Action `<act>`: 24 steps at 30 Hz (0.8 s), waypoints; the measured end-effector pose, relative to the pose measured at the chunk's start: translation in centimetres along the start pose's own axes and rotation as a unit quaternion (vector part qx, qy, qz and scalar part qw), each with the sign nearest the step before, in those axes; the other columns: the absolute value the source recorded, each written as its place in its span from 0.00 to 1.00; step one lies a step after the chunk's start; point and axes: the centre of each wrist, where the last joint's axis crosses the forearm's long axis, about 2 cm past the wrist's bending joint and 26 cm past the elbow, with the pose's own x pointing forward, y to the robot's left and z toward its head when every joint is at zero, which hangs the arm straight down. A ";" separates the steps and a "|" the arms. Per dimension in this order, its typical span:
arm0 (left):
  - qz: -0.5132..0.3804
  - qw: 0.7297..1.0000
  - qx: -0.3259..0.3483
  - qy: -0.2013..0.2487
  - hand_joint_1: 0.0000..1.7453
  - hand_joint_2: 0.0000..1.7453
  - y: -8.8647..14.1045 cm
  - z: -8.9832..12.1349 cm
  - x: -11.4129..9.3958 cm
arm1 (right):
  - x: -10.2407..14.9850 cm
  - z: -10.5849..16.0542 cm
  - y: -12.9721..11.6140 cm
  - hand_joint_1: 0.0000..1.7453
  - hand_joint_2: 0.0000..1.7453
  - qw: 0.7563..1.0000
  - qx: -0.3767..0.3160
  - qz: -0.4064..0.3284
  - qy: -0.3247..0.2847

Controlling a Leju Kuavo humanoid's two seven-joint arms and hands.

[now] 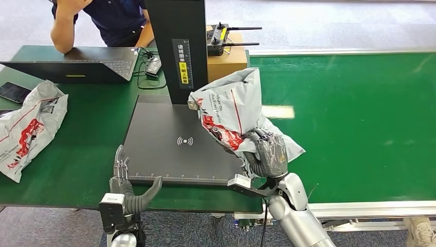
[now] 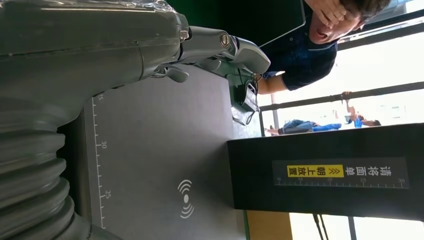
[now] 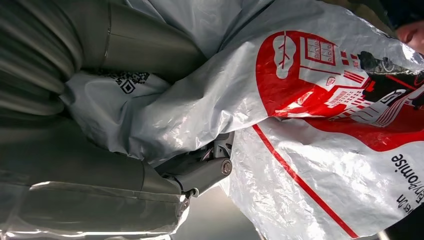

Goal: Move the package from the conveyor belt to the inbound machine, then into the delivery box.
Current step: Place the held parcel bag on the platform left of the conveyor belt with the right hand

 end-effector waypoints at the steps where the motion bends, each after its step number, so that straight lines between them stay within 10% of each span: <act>1: 0.000 1.000 0.001 -0.001 0.00 1.00 0.0 0.0 0.0 | -0.1 -0.2 0.2 0.85 1.00 1.000 0.006 0.002 -0.003; 17: -0.005 1.000 -0.007 -0.024 0.00 1.00 0.6 0.1 0.9 | 0.3 -6.4 3.8 0.78 1.00 0.995 0.064 -0.024 -0.071; 22: -0.003 1.000 0.005 -0.026 0.00 1.00 0.5 -0.4 1.0 | 2.0 -6.4 5.0 0.06 1.00 0.992 0.072 -0.053 -0.095; 24: -0.001 1.000 0.009 -0.028 0.00 1.00 0.3 -0.8 1.1 | 2.9 -6.4 5.5 0.00 1.00 0.990 0.075 -0.063 -0.104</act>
